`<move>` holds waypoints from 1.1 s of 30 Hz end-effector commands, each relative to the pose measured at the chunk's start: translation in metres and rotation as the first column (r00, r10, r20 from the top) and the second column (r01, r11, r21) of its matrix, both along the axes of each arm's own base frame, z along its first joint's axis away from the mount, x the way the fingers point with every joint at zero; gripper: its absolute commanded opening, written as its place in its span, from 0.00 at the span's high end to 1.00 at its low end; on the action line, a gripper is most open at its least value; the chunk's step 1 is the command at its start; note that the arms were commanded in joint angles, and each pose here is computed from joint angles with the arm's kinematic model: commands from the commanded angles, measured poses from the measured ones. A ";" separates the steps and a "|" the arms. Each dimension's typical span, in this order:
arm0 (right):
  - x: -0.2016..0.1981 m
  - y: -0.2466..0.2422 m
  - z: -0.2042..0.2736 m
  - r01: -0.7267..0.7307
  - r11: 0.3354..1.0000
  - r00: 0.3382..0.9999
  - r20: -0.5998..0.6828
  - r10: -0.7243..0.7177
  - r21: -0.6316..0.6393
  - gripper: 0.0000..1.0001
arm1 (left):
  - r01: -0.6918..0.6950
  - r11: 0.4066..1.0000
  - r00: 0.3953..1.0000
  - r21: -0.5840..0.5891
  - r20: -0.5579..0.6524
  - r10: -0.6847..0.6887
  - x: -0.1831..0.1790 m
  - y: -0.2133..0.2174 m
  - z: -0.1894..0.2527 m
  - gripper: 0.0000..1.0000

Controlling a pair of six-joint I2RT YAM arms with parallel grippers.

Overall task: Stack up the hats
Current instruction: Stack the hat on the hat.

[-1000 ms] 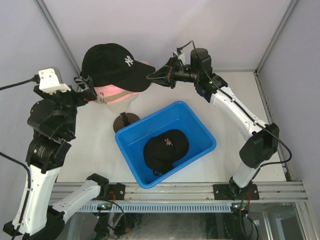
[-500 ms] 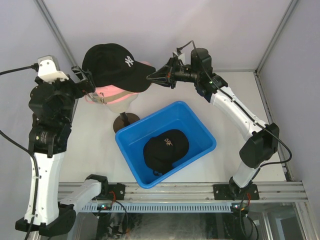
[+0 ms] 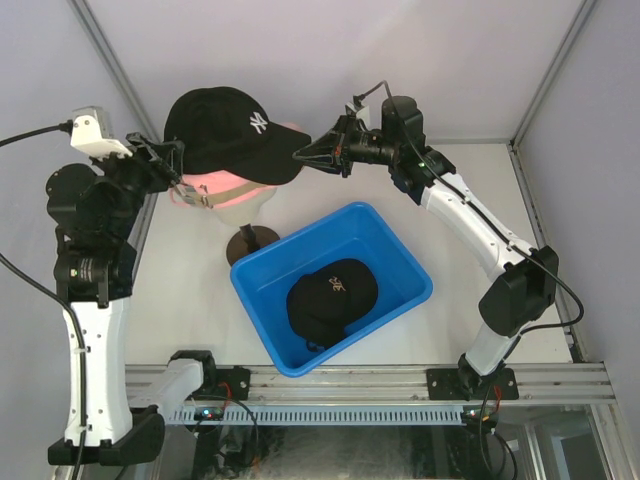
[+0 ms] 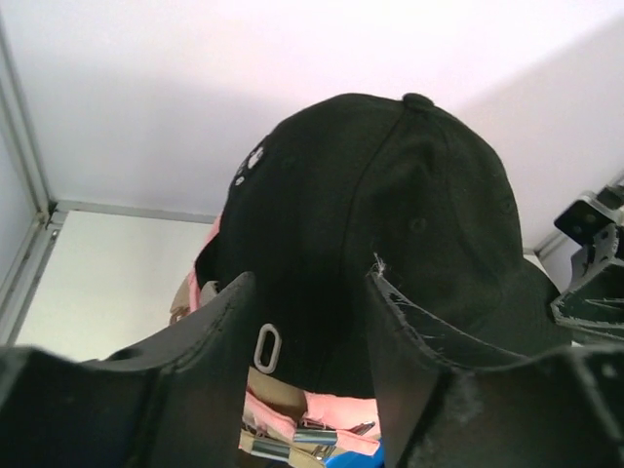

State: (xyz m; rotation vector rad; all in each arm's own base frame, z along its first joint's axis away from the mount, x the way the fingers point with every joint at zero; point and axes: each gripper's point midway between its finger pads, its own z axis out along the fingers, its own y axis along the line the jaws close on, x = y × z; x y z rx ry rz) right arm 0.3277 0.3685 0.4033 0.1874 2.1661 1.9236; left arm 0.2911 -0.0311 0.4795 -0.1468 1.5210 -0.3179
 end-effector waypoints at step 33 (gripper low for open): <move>-0.006 -0.019 0.042 0.008 0.999 0.997 0.080 -0.011 0.038 1.00 | 0.094 0.994 0.985 -0.058 0.152 -0.084 -0.044 -0.012 0.040 1.00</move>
